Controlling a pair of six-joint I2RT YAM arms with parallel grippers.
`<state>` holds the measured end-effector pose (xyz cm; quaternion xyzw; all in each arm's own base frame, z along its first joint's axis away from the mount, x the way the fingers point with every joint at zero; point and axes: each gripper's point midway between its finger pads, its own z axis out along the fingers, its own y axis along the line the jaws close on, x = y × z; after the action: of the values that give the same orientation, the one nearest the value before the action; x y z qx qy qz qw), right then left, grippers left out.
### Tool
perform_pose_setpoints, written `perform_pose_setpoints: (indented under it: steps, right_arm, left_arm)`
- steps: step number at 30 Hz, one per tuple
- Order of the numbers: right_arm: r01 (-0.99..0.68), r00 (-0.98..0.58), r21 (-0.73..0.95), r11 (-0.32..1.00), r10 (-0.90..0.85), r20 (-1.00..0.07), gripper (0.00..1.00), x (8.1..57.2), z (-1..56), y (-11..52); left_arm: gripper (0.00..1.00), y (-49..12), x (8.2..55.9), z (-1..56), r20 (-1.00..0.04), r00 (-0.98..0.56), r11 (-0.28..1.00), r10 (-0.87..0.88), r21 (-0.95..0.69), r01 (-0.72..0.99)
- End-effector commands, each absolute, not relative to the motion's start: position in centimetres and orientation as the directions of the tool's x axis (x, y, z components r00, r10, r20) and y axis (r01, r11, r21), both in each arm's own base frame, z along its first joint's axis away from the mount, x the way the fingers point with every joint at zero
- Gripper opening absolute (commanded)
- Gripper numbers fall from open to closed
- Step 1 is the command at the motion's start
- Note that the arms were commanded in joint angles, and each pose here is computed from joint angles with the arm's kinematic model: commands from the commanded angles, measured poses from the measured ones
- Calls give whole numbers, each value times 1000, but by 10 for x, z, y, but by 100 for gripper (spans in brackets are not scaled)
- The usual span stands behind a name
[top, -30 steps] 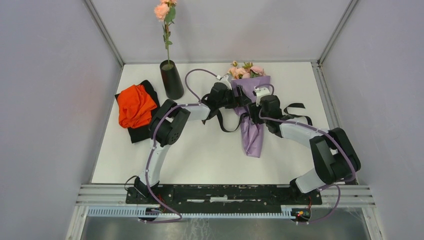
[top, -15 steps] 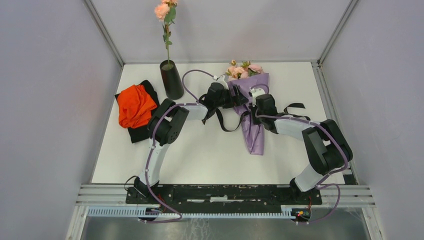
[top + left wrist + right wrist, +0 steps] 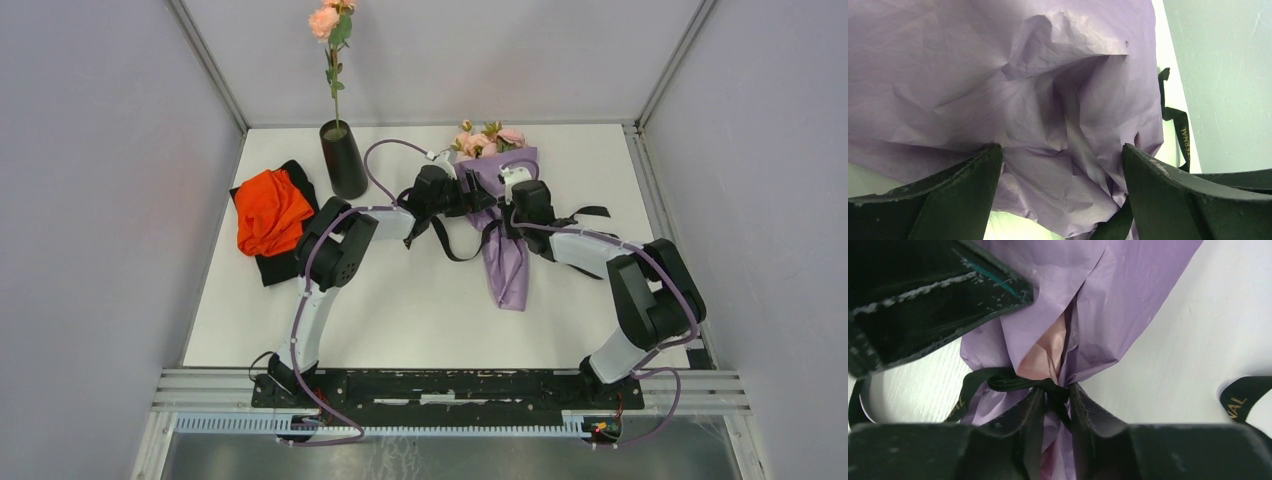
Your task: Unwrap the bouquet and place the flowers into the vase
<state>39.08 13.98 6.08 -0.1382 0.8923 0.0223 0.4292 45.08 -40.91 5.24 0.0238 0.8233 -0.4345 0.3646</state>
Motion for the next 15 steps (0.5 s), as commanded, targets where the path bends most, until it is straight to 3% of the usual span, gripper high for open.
perform_pose_setpoints:
  steps: [1,4,7,9,10,11,12,15]
  right_arm:
    - [-241,-569,-81,967,-209,-795,24,411,67,145]
    - [-242,-568,-77,967,-205,-797,22,413,67,146]
    - [-233,-556,-79,969,-199,-807,40,415,75,145]
    - [-227,-542,-82,970,-196,-817,43,417,83,145]
    - [-226,-538,-83,971,-196,-820,38,418,86,144]
    - [-228,-533,-83,970,-196,-823,18,418,90,144]
    - [-226,-528,-81,971,-192,-827,7,418,93,145]
    - [-222,-522,-78,972,-186,-833,0,416,98,144]
  left_arm:
    - [96,-406,438,30,-590,-770,630,-242,-700,337]
    - [96,-405,436,28,-590,-773,633,-236,-696,338]
    - [96,-406,435,25,-584,-779,629,-231,-700,338]
    - [96,-407,434,22,-578,-783,624,-231,-705,336]
    - [96,-408,433,22,-576,-784,622,-231,-707,336]
    - [96,-408,433,21,-574,-786,619,-231,-710,336]
    - [96,-408,433,20,-571,-788,618,-230,-711,335]
    - [96,-409,432,19,-570,-789,617,-229,-712,335]
